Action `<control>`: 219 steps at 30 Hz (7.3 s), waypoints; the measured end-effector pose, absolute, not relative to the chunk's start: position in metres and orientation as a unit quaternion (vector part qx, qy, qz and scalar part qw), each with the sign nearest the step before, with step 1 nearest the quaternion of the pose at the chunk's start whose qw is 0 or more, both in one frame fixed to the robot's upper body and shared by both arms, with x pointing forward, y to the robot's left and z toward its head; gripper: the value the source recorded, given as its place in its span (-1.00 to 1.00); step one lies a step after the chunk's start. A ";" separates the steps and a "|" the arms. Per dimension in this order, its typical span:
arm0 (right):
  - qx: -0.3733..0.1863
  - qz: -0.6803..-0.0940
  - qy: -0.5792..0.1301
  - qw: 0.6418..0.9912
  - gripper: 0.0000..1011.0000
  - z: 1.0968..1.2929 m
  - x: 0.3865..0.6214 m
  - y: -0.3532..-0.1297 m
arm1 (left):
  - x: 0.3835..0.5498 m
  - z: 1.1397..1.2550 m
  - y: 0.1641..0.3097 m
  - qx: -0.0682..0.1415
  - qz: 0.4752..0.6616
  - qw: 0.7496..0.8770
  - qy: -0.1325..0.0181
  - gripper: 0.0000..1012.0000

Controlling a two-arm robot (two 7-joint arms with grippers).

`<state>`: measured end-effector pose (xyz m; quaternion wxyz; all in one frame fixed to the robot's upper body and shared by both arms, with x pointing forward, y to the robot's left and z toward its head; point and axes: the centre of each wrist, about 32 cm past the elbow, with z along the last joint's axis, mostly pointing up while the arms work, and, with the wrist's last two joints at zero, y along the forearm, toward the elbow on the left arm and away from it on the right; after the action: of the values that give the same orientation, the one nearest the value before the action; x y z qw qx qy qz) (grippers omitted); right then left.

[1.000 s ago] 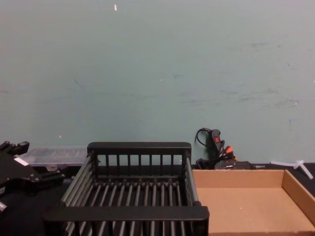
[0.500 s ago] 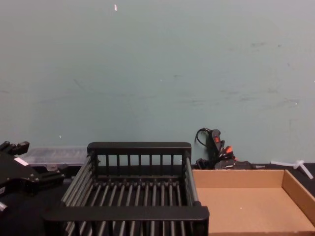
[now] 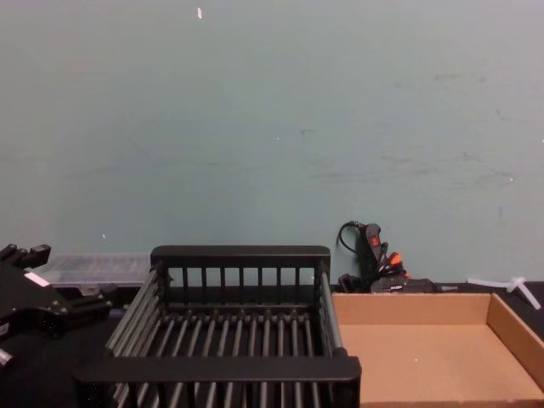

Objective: Pick up the white tape and place it into the black box , Pick up the silver tape and place it into the brown box.

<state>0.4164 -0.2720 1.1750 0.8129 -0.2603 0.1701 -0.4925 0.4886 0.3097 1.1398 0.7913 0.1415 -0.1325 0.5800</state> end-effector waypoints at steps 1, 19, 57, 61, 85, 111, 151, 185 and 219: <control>-0.260 -0.493 0.170 0.813 -0.32 1.175 0.416 -0.272 | 0.489 1.140 0.310 0.141 0.580 0.791 -0.132 0.98; -0.251 -0.492 0.170 0.816 -0.66 1.177 0.415 -0.273 | 0.489 1.140 0.310 0.141 0.580 0.791 -0.132 0.98; -0.153 -0.543 -0.017 0.825 -0.66 1.205 0.463 -0.270 | 0.489 1.140 0.310 0.141 0.580 0.791 -0.132 0.98; -0.147 -0.549 -0.035 0.822 -0.66 1.199 0.474 -0.266 | 0.489 1.140 0.310 0.141 0.580 0.791 -0.132 0.98; -0.173 -0.560 -0.038 0.809 -0.66 1.147 0.530 -0.247 | 0.489 1.140 0.310 0.141 0.580 0.791 -0.132 0.98; -0.174 -0.559 -0.034 0.810 0.02 1.144 0.533 -0.246 | 0.489 1.140 0.310 0.142 0.580 0.791 -0.132 0.98; -0.162 -0.553 -0.023 0.817 0.98 1.152 0.523 -0.249 | 0.489 1.140 0.310 0.141 0.580 0.791 -0.132 0.98; -0.253 -0.436 0.110 0.856 0.98 1.211 0.434 -0.225 | 0.489 1.140 0.310 0.141 0.580 0.791 -0.133 0.98; -0.296 -0.381 0.155 0.862 0.98 1.195 0.421 -0.193 | 0.489 1.140 0.310 0.141 0.580 0.791 -0.132 0.98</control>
<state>0.4209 -0.1928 1.1951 0.8622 -0.2962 0.1548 -0.3807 0.4886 0.3097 1.1398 0.7913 0.1415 -0.1325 0.5799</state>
